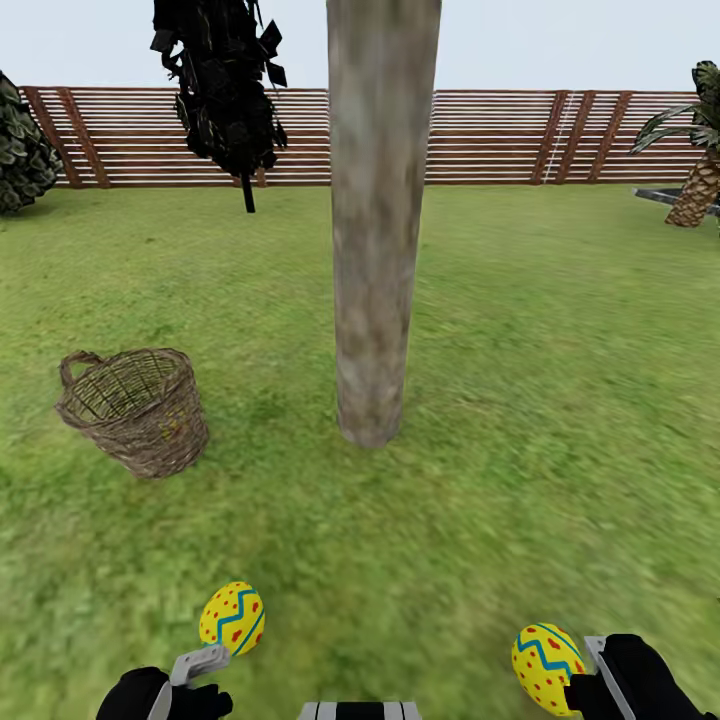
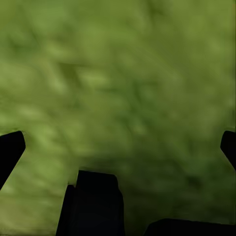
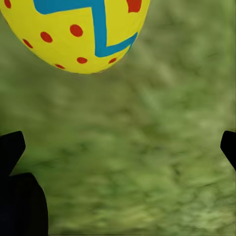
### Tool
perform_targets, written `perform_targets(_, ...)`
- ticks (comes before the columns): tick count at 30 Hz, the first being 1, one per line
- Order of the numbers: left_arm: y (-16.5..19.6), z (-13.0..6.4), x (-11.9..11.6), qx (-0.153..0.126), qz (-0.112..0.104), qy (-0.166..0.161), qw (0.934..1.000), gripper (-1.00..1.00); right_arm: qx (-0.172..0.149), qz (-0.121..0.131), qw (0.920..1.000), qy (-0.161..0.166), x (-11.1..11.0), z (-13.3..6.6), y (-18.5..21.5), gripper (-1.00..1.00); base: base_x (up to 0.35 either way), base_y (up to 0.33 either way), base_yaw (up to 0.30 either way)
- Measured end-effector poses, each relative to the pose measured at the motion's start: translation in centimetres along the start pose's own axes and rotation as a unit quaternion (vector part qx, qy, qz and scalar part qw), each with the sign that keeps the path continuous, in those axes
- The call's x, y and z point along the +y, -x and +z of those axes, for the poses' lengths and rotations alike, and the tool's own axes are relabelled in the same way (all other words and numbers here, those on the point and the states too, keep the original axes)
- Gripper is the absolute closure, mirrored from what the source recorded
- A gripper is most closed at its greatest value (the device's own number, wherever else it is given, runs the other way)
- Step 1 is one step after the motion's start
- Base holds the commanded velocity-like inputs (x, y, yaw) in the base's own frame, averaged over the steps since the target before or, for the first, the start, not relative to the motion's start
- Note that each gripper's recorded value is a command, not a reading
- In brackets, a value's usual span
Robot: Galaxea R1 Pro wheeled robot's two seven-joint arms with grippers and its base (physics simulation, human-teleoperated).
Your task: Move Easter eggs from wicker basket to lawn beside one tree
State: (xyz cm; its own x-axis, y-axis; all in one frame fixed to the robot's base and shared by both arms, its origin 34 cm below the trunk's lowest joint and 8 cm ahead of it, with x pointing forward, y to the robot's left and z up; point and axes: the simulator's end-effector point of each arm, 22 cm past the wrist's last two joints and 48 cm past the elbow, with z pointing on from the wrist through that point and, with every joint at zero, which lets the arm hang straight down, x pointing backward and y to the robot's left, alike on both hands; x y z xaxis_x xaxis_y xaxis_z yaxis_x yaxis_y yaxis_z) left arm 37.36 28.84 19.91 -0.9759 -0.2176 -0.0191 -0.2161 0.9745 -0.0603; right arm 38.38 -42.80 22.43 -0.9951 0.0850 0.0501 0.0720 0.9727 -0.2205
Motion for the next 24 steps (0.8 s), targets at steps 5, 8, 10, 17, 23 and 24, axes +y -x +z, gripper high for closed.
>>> perform_targets(5, 0.6, -0.7, -0.2, -0.01, 0.001, -0.003, 0.9999, -1.0, -0.01, 0.002, 0.9999, 0.001, -0.1, -0.7, 0.5, -1.0, -0.316, 0.0, 0.0)
perform_targets(8, 0.9, -1.1, -0.3, -0.015, 0.001, -0.005, 0.9999, -1.0, -0.017, 0.004, 0.9999, 0.001, -0.2, -1.2, 0.9, -1.0, -0.113, 0.0, 0.0)
perform_targets(10, 1.1, -1.3, -0.4, -0.017, 0.0, -0.005, 0.9998, -1.0, -0.021, 0.004, 0.9998, 0.002, -0.2, -1.5, 1.1, -1.0, -0.028, 0.0, 0.0)
perform_targets(17, 1.8, -2.2, -0.2, -0.028, -0.004, -0.007, 0.9996, -1.0, -0.034, 0.006, 0.9994, 0.002, -0.3, -2.4, 1.8, -1.0, -0.004, 0.0, 0.0)
perform_targets(23, 2.2, -2.8, -0.3, -0.036, -0.005, -0.009, 0.9993, -1.0, -0.046, 0.007, 0.9989, 0.001, -0.5, -3.3, 2.3, -1.0, 0.0, 0.0, 0.0)
perform_targets(24, 2.3, -3.0, -0.3, -0.038, -0.005, -0.009, 0.9992, -1.0, -0.049, 0.007, 0.9988, 0.001, -0.6, -3.5, 2.4, -1.0, 0.0, 0.0, 0.0)
